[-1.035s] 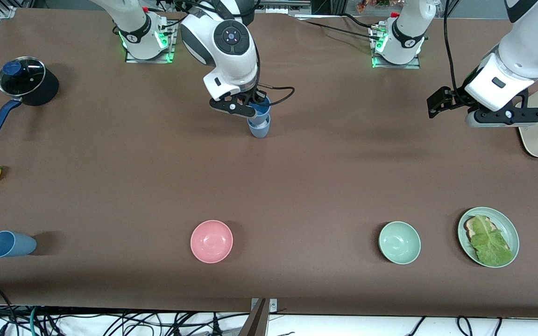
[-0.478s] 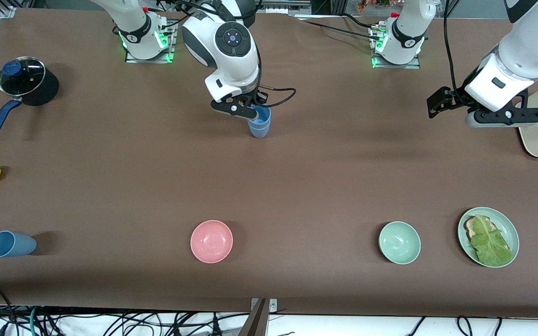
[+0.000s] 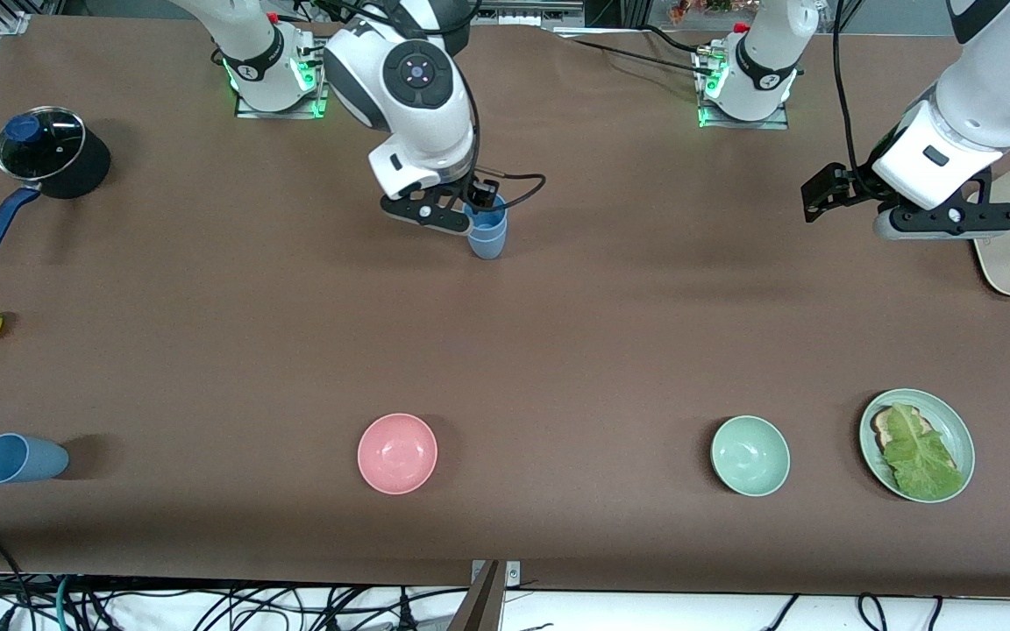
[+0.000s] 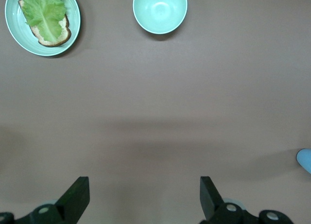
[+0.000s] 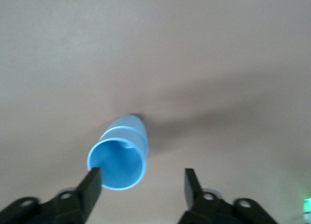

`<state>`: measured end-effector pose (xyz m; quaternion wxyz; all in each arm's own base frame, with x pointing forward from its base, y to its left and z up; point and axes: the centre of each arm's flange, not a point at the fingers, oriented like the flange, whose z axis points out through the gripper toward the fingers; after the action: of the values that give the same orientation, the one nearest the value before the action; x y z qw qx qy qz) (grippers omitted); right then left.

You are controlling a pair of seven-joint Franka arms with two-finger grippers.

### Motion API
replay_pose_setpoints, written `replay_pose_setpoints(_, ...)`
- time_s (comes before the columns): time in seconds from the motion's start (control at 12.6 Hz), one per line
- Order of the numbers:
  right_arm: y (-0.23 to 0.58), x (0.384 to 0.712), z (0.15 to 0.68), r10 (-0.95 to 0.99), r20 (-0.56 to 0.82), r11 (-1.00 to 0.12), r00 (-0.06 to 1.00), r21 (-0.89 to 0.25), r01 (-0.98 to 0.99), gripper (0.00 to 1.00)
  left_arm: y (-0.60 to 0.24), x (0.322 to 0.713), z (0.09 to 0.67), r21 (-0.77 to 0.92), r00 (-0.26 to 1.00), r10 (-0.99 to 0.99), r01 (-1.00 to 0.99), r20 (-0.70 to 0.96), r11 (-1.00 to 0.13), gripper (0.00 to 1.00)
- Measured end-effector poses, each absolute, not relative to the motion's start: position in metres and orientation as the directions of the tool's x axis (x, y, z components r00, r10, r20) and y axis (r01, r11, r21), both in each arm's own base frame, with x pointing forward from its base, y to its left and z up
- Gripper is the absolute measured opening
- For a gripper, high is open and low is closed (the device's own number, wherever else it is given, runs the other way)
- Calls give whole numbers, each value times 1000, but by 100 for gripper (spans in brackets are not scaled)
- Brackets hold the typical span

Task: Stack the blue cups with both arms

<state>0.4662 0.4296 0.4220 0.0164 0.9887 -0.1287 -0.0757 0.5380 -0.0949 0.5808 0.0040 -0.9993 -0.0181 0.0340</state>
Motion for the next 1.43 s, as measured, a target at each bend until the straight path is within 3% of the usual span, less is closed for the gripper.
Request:
replay_pose_setpoints(0.16,389,499,444,-239,-163,-970,957,77,-229,100,-95,538,581,-9,997,36,35,-68,-999,100)
replay_pose_setpoints(0.48,280,566,474,-292,-122,-956,949,73,-284,100,-96,538,581,-9,997,35,34,-68,-999,100)
replay_pose_setpoints(0.72,186,595,509,-245,-156,-969,957,6,-247,100,-96,538,581,-9,997,34,34,-68,-999,100)
replay_pose_setpoints(0.96,125,597,542,-192,-154,-980,969,-21,-197,100,-96,538,581,-9,997,34,33,-68,-999,100)
replay_pose_setpoints(1.43,39,562,589,-180,-151,-980,972,-55,-190,100,-97,538,581,-9,997,33,33,-68,-999,100)
